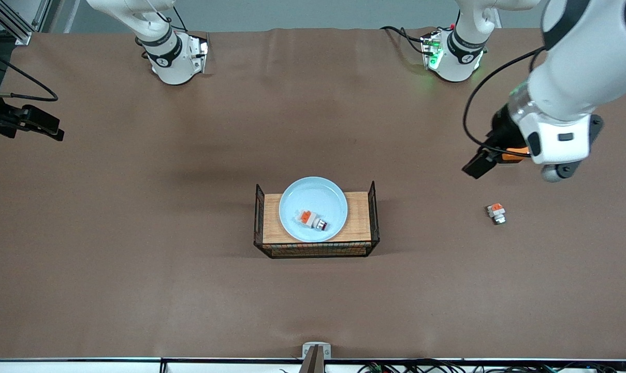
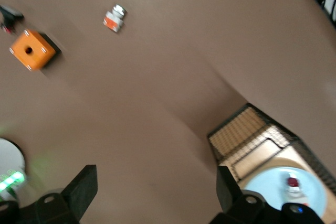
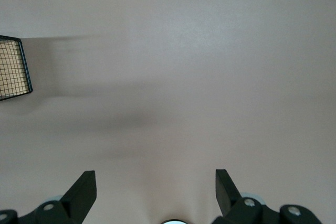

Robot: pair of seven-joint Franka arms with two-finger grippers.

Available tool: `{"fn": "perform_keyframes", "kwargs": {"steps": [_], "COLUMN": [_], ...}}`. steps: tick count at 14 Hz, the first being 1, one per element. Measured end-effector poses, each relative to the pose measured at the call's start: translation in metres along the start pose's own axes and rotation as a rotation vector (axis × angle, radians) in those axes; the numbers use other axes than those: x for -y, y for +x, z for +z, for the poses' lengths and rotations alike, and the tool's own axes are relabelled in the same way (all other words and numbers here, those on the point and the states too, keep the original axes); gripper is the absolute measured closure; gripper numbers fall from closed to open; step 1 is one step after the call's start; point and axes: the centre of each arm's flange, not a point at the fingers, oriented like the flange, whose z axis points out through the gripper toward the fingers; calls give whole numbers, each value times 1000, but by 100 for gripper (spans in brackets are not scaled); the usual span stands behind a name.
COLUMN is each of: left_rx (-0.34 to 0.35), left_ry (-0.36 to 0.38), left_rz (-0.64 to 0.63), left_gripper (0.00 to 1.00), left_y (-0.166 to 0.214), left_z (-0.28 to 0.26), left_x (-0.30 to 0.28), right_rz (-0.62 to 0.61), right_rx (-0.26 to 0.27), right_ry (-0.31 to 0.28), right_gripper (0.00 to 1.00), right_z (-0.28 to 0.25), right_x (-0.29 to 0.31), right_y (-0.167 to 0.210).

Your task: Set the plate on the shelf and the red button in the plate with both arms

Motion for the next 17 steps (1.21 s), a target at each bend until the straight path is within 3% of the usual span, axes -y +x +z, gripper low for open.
{"fn": "perform_keyframes", "kwargs": {"steps": [7,17], "left_rx": [17,-18], "left_ry": [31,-4], "left_rz": [274,639], "left_gripper": [0,0], "left_y": [60,92], "left_z": [0,5], "left_x": [86,102], "right_rz": [42,43], "right_rx": [-47,-61], "right_ry": [25,30], "right_gripper": [0,0], "right_z": [7,6], "right_x": [-24,-25], "right_y": [-11,-25]}}
